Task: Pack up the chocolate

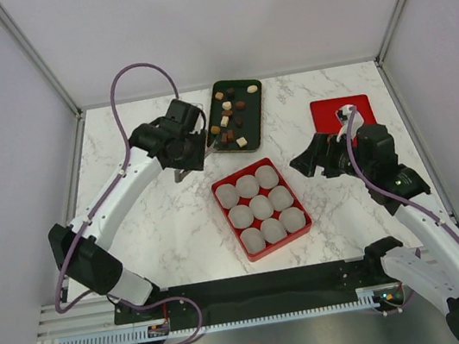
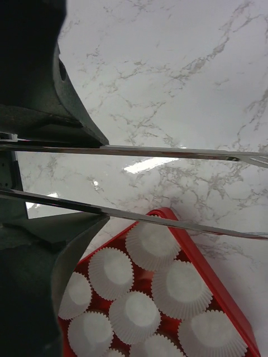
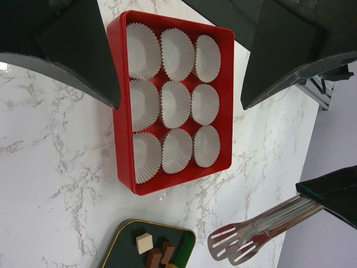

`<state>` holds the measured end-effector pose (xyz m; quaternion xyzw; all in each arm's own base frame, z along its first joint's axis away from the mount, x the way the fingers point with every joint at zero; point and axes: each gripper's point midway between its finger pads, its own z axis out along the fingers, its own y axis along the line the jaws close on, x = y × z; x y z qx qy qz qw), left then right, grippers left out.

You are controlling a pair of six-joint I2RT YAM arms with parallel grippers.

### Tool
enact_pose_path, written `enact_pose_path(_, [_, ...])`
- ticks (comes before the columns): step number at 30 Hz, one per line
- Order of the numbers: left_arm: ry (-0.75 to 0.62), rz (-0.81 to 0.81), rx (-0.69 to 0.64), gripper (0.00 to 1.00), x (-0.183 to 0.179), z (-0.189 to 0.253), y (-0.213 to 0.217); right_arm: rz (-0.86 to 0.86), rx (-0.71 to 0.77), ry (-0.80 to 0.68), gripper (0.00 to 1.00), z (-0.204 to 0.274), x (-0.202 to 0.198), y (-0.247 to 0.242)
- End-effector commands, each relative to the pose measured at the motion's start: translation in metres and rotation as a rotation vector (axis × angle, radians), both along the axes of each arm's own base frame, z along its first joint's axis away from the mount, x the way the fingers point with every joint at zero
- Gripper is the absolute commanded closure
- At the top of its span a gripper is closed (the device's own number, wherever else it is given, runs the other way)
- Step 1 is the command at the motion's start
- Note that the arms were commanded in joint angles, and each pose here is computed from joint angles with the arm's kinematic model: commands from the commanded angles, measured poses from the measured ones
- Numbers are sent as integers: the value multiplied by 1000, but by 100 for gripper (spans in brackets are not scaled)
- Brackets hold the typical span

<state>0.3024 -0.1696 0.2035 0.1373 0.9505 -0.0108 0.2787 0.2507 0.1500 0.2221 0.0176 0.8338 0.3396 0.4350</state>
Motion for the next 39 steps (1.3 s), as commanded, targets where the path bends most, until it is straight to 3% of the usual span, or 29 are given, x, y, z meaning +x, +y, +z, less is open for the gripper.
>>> enact_pose_path(1, [-82, 2, -8, 45, 25, 15, -17, -17, -3, -58, 3, 20, 4, -3])
enact_pose_path(17, [-90, -17, 38, 48, 76, -20, -47, -29, -20, -72, 3, 27, 7, -6])
enact_pose_path(39, [-23, -23, 76, 52, 88, -65, -57, -52, -52, -67, 3, 20, 12, -11])
